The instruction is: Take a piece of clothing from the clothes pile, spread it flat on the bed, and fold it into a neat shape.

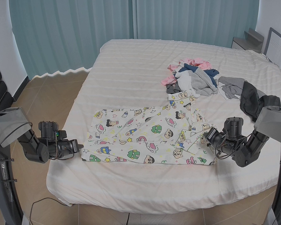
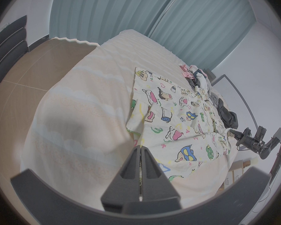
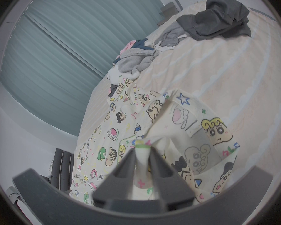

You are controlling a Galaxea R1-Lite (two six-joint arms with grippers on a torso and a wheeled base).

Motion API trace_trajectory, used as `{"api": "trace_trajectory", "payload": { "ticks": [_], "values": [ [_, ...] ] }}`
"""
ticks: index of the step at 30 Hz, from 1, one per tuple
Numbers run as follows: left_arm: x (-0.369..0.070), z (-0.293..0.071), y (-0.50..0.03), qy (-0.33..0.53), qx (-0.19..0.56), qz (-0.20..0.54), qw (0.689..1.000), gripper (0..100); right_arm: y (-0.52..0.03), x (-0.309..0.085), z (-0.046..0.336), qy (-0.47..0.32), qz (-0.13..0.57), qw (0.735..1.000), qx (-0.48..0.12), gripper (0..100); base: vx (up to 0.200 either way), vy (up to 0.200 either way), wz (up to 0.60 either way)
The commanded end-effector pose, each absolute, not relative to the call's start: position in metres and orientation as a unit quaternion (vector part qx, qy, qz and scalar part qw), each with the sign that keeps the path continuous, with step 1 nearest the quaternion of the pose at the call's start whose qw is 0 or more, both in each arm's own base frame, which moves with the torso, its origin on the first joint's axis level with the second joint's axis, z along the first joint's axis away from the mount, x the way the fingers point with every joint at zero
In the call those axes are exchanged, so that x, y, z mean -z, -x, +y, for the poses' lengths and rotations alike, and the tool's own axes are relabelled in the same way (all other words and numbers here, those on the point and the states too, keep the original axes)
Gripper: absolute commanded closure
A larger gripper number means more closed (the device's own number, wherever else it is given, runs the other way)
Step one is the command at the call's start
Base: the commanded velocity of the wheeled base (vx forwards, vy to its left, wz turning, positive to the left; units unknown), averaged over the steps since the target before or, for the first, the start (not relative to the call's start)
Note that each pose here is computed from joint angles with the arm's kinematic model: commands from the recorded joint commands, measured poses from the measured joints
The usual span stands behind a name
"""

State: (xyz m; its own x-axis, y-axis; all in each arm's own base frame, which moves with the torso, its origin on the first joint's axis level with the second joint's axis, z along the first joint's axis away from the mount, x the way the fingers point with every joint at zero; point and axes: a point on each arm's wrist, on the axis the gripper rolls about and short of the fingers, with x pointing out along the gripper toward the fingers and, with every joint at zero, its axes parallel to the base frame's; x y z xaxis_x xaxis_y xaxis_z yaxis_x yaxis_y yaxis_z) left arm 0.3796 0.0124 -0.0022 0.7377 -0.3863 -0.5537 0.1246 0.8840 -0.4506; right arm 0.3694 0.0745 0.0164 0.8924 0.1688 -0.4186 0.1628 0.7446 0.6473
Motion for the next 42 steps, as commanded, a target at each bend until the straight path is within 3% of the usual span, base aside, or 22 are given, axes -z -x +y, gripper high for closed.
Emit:
{"api": "trace_trajectory", "payload": {
  "ticks": [1, 6, 13, 16, 21, 25, 35, 42],
  "values": [
    [0.008, 0.013, -0.38, 0.197, 0.139, 0.339, 0.909, 0, -0.373, -0.004, 0.074, -0.358, 0.245, 0.901, -0.001, 0, 0.0, 0.0, 0.0],
    [0.007, 0.012, -0.381, 0.195, 0.14, 0.334, 0.912, 0, -0.373, -0.008, 0.072, -0.361, 0.24, 0.901, -0.002, 0, 0.0, 0.0, 0.0],
    [-0.014, 0.015, -0.388, 0.247, 0.102, 0.264, 0.927, 0, -0.369, -0.047, 0.054, -0.405, 0.193, 0.894, 0.005, 0, 0.0, 0.0, 0.0],
    [-0.046, 0.019, -0.391, 0.327, 0.082, 0.21, 0.918, 0, -0.35, -0.071, 0.058, -0.442, 0.188, 0.877, 0.002, 0, 0.0, 0.0, 0.0],
    [-0.062, 0.031, -0.393, 0.375, 0.044, 0.178, 0.909, 0, -0.338, -0.077, 0.069, -0.483, 0.211, 0.85, 0.004, 0, 0.0, 0.0, 0.0],
    [-0.063, 0.034, -0.379, 0.424, -0.004, 0.179, 0.888, 0, -0.337, -0.059, 0.082, -0.5, 0.258, 0.827, 0.022, 0, 0.0, 0.0, 0.0],
    [-0.048, 0.023, -0.318, 0.562, -0.031, 0.264, 0.783, 0, -0.351, -0.032, 0.096, -0.491, 0.283, 0.824, 0.03, 0, 0.0, 0.0, 0.0],
    [-0.033, 0.022, -0.312, 0.562, 0.001, 0.262, 0.784, 0, -0.355, -0.013, 0.1, -0.485, 0.301, 0.82, 0.041, 0, 0.0, 0.0, 0.0]
  ]
}}
